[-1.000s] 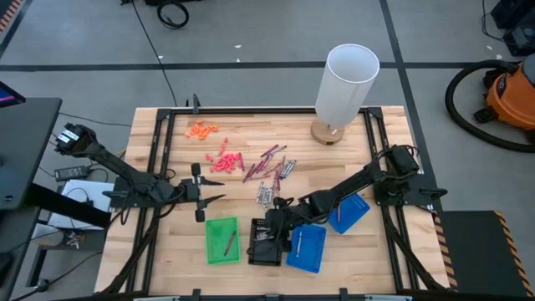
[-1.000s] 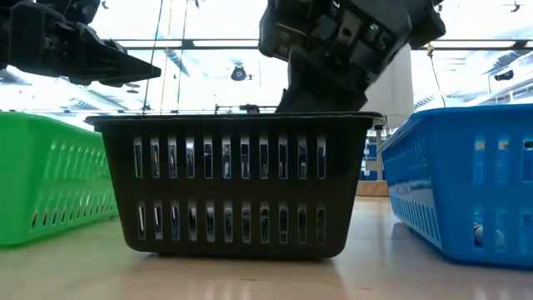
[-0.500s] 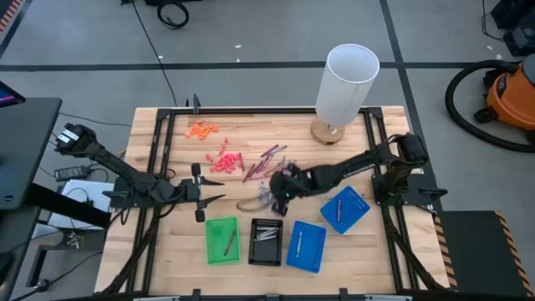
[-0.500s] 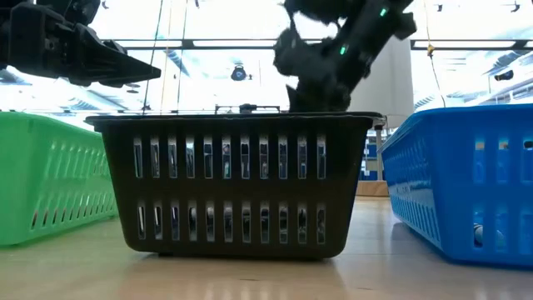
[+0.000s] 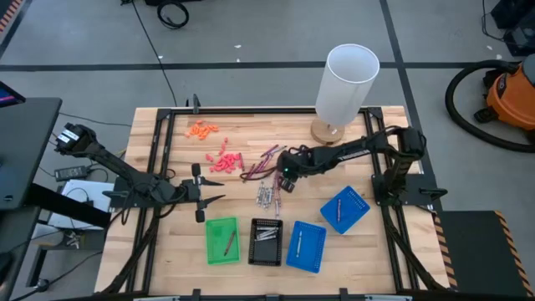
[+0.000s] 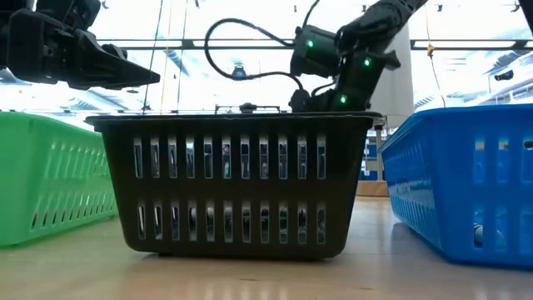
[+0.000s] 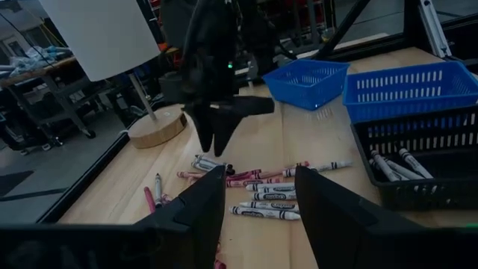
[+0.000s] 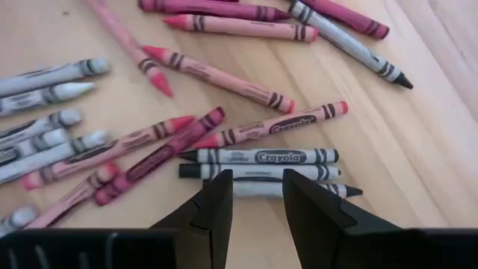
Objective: Sort crayons
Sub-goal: Put the black crayon into the black basket
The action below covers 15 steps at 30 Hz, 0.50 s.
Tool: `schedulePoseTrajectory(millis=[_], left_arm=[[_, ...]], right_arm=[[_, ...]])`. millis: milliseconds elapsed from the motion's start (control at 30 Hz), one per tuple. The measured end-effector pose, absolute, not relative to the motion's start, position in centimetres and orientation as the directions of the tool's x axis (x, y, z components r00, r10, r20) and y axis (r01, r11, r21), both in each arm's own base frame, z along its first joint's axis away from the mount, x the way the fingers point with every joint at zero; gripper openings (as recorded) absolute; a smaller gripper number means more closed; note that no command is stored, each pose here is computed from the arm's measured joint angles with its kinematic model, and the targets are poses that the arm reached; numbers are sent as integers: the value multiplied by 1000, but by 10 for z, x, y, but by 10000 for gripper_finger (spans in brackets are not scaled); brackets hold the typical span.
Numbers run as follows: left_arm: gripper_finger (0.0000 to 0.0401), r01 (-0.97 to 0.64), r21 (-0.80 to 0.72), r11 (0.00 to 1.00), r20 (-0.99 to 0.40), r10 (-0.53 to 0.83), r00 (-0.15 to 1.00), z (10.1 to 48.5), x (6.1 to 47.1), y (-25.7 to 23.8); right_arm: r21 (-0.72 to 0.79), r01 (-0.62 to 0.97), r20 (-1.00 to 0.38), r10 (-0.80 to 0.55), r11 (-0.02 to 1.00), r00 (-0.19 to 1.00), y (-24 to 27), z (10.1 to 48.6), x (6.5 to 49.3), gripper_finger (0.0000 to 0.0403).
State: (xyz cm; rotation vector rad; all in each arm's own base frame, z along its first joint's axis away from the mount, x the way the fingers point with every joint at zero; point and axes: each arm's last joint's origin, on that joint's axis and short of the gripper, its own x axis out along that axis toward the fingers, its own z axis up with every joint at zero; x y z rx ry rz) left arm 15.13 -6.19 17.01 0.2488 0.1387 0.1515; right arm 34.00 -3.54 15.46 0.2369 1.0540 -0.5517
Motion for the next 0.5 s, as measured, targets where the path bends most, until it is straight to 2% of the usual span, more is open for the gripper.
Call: schedulePoseTrajectory(millis=[500], left_arm=[[173, -132, 254, 958, -117, 166, 979, 170, 151, -62]], right_arm=[[-56, 605, -858, -348, 794, 377, -51, 132, 325, 126]])
